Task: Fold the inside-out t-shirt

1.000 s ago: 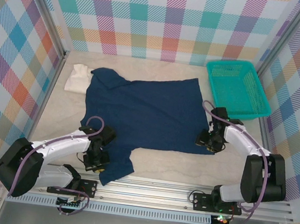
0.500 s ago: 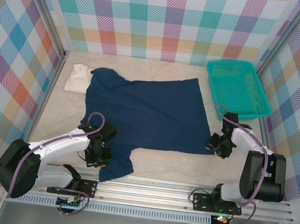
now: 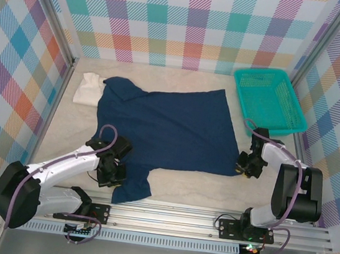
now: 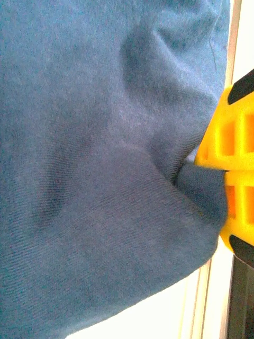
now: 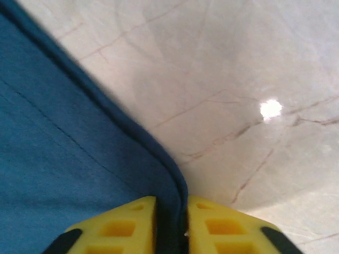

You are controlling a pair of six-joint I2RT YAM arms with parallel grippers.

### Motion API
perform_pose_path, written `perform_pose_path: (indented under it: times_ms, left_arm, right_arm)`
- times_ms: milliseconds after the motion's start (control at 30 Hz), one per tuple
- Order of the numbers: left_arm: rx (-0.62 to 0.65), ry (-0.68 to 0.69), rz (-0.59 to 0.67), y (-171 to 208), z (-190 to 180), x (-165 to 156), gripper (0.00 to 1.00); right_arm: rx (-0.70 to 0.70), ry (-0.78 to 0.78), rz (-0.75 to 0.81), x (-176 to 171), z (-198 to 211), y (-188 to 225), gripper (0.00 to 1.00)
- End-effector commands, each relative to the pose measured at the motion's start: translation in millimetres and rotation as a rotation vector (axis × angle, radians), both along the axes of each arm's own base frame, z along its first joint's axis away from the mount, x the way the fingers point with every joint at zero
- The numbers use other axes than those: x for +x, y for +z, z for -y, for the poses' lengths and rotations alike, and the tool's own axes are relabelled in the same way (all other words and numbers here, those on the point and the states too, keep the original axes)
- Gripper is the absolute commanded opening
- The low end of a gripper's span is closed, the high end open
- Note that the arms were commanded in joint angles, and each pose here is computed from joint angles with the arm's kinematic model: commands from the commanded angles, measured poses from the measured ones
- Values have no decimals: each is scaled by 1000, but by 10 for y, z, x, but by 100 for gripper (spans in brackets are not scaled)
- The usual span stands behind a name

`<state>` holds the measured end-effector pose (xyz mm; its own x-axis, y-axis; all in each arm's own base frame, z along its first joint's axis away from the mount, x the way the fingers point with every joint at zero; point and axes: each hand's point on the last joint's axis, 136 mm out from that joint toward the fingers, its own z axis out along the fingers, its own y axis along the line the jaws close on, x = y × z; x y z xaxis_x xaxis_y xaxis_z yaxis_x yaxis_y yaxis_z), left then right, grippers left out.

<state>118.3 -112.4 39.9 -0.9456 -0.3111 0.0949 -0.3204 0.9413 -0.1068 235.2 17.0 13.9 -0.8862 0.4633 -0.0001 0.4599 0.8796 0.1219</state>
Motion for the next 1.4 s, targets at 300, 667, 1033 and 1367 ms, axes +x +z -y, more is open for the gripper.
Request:
perform_pose_path:
  times_ms: [300, 667, 1033, 1367]
  left_arm:
    - [-86, 65, 74, 435, -126, 228, 0]
    - [-172, 132, 236, 868, -323, 991, 0]
    - [-199, 189, 319, 938, -455, 1412, 0]
    - [-188, 207, 325, 897, -588, 1555, 0]
  right_arm:
    - [55, 13, 102, 139, -95, 269, 7]
    - [64, 75, 198, 647, -126, 563, 10]
    - [29, 139, 255, 1194, -203, 707, 13]
    - [-29, 200, 265, 1509, -370, 670, 12]
